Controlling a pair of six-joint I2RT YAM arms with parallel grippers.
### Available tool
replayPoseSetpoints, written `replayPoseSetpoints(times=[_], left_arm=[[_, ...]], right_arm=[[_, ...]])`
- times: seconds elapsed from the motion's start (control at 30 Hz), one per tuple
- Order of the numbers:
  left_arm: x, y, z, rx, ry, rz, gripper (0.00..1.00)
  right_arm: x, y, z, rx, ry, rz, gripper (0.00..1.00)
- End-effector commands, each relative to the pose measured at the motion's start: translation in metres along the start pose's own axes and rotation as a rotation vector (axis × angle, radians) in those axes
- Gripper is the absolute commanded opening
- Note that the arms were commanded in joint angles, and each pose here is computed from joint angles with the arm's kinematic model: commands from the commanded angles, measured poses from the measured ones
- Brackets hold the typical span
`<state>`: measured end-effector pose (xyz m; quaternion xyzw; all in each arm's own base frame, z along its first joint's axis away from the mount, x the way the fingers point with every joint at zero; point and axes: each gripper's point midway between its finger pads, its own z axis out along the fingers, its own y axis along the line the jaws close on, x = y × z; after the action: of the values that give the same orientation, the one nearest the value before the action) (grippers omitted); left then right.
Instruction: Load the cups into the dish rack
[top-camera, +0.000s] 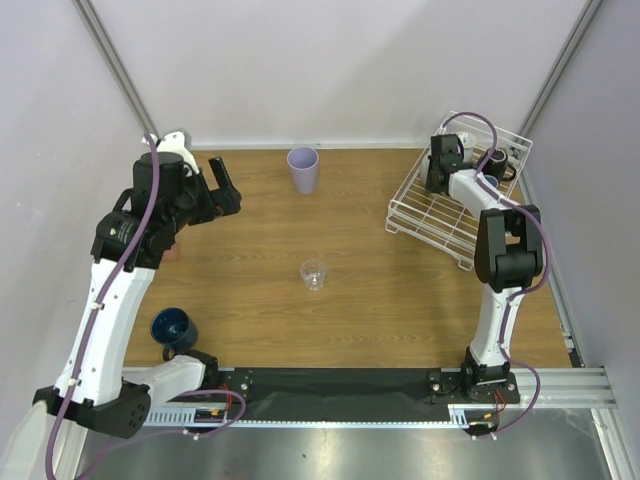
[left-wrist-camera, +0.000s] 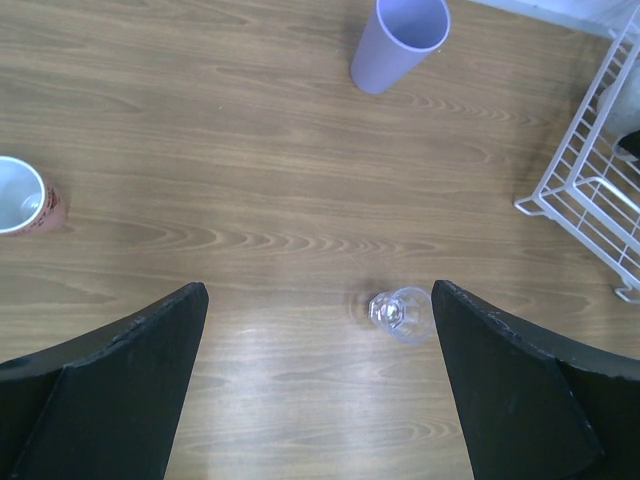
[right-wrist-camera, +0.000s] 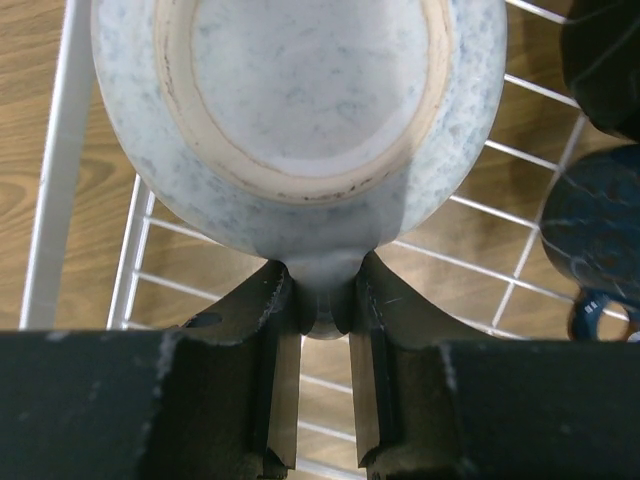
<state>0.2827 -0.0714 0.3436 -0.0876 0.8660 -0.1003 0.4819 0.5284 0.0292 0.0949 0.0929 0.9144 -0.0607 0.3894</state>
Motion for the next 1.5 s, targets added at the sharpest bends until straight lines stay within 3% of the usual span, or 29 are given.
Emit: replayPoseSetpoints(times=[0.0, 0.13, 0.23, 0.27, 0.33, 0.37, 0.43, 0.47, 0.6, 0.7, 0.83, 0.9, 1.0, 1.2, 1.33, 1.47], left_arm=[[-0.006, 0.004, -0.008, -0.018, 0.002, -0.015, 1.0], [-0.006, 0.002, -0.011, -0.005, 0.01, -0.025, 1.0], [-0.004, 0.002, -0.012, -0.004, 0.017, -0.035, 1.0], [-0.003, 0.0, -0.013, 0.003, 0.023, -0.038, 1.0], [0.001, 0.0, -0.011, 0.001, 0.041, -0.055, 1.0], [0.002, 0.0, -0.01, 0.0, 0.049, -0.06, 1.0], [0.004, 0.0, -0.006, -0.011, 0.066, -0.086, 1.0], [0.006, 0.001, -0.005, -0.021, 0.083, -0.093, 1.0], [0.012, 0.003, 0.005, -0.068, 0.141, -0.122, 1.0], [0.016, 0.012, 0.011, -0.134, 0.164, -0.141, 1.0], [0.018, 0.026, 0.028, -0.225, 0.184, -0.16, 1.0], [0.021, 0.031, 0.047, -0.239, 0.214, -0.18, 0.98], [0.029, 0.063, 0.068, -0.38, 0.254, -0.264, 0.94], [0.027, 0.123, 0.101, -0.624, 0.204, -0.384, 0.81], [0.027, 0.168, 0.109, -0.809, 0.158, -0.447, 0.75], [0.022, 0.202, 0.127, -0.85, 0.056, -0.506, 0.67]], right_arm=[[-0.058, 0.005, -0.003, -0.009, -0.175, 0.048, 0.0], [-0.056, 0.01, 0.002, -0.018, -0.169, 0.033, 0.0], [-0.052, 0.008, 0.005, -0.004, -0.149, 0.021, 0.14], [-0.054, 0.009, 0.003, -0.005, -0.148, 0.019, 0.26], [-0.052, 0.008, 0.0, -0.004, -0.133, 0.027, 0.39], [-0.05, 0.008, -0.002, 0.0, -0.128, 0.034, 0.54], [-0.049, 0.007, -0.007, 0.004, -0.112, 0.052, 0.67], [-0.048, 0.007, -0.008, 0.007, -0.101, 0.058, 0.73], [-0.058, 0.012, -0.027, -0.015, -0.105, 0.102, 0.8], [-0.074, 0.008, -0.056, 0.004, -0.116, 0.157, 0.83], [-0.072, 0.009, -0.122, -0.014, -0.028, 0.256, 0.82], [-0.061, 0.026, -0.148, -0.104, 0.018, 0.25, 0.81], [-0.029, 0.077, -0.214, -0.393, 0.12, 0.183, 0.79], [0.014, 0.114, -0.312, -0.681, 0.149, 0.082, 0.78], [0.016, 0.097, -0.331, -0.676, 0.115, 0.055, 0.78], [0.014, 0.073, -0.338, -0.637, 0.082, 0.064, 0.78]])
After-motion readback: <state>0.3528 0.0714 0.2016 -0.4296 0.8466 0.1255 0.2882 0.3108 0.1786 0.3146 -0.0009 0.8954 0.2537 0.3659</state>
